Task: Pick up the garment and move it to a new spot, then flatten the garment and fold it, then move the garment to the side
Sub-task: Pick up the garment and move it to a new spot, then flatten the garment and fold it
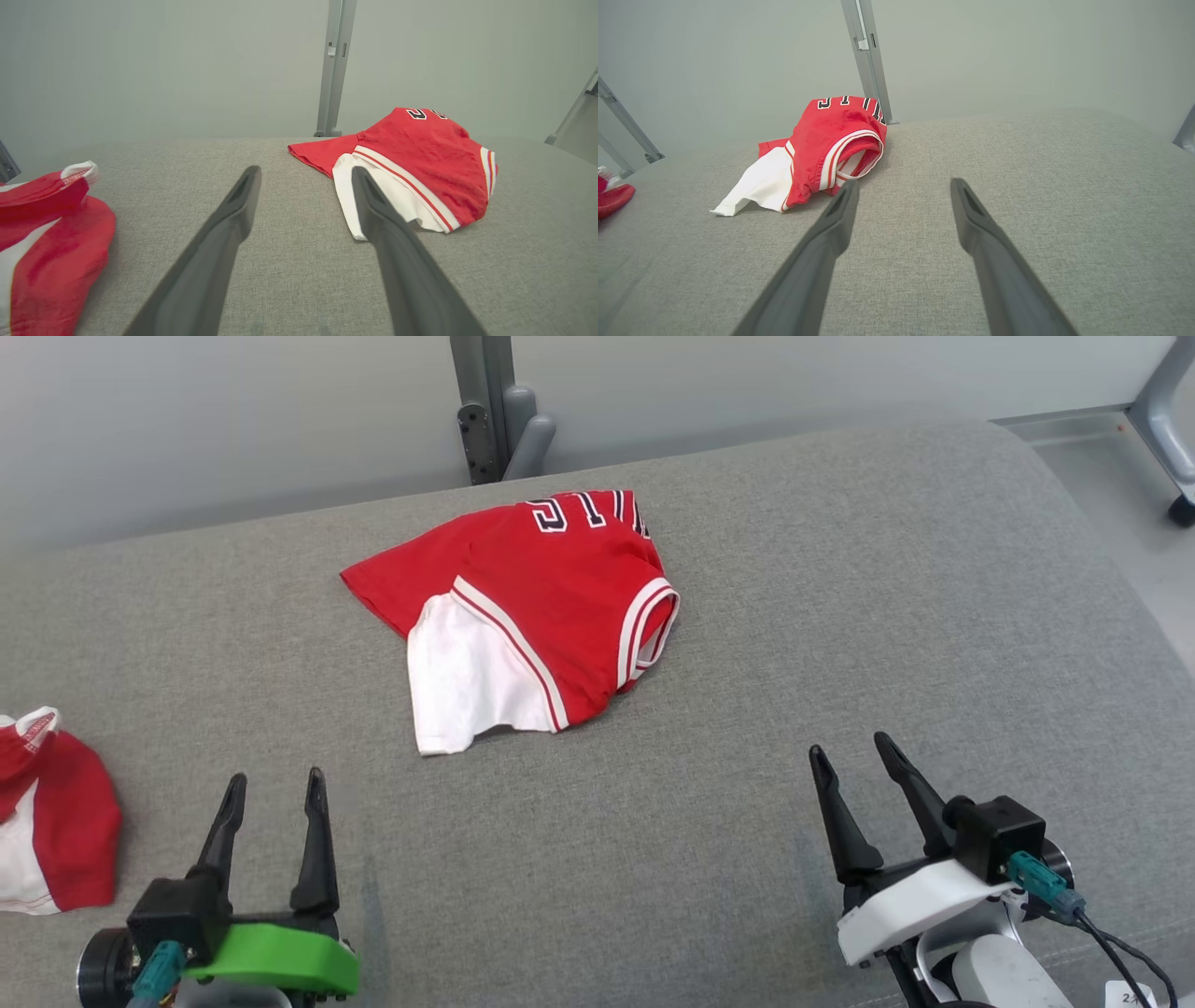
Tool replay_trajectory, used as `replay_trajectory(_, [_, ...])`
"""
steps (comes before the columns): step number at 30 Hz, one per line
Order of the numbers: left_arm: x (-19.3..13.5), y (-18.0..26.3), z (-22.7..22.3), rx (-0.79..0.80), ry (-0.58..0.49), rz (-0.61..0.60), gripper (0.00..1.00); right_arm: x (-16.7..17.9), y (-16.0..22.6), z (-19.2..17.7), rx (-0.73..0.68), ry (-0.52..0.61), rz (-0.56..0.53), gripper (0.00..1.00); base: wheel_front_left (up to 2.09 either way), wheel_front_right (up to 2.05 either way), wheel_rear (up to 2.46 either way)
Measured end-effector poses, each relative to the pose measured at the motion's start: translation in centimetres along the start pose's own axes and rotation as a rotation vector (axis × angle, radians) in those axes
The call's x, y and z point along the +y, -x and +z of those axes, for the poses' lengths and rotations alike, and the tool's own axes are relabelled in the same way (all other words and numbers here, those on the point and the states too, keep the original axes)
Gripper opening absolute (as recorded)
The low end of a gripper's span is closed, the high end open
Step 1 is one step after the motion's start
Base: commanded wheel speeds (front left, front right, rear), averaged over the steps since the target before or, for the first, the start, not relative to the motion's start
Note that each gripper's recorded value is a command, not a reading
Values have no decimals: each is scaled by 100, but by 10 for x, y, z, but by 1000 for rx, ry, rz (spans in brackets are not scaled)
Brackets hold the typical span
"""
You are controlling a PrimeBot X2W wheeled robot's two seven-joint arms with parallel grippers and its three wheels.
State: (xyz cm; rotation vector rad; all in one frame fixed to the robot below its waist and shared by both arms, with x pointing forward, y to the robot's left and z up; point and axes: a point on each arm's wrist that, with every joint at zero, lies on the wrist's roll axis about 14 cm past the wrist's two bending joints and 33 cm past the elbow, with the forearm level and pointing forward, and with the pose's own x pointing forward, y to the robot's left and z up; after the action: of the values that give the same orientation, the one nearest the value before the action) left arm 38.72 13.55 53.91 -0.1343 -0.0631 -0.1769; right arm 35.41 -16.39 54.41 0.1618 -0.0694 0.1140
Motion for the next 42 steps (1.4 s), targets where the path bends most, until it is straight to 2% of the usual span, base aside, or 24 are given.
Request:
replay_trajectory(7, [9,33,-14,50,-9,54,100,6,1,0,-1,7,21,100,0,0,0])
replay_trajectory(13, [9,39,-16,56,6,68,100,12,-3,-5,15,10,48,100,0,0,0])
replay_trajectory(20, [10,37,-16,52,30,79,100,34,-21,-13,39,11,131,100,0,0,0])
replay_trajectory(28, [25,41,-22,70,43,132,100,96,-60,-37,103,25,341,100,0,0,0])
replay_trajectory(37, [58,60,-29,99,57,259,100,173,-93,-70,174,118,618,100,0,0,0])
replay_trajectory(42, [75,77,-34,120,61,333,100,181,-106,-106,262,226,676,100,0,0,0])
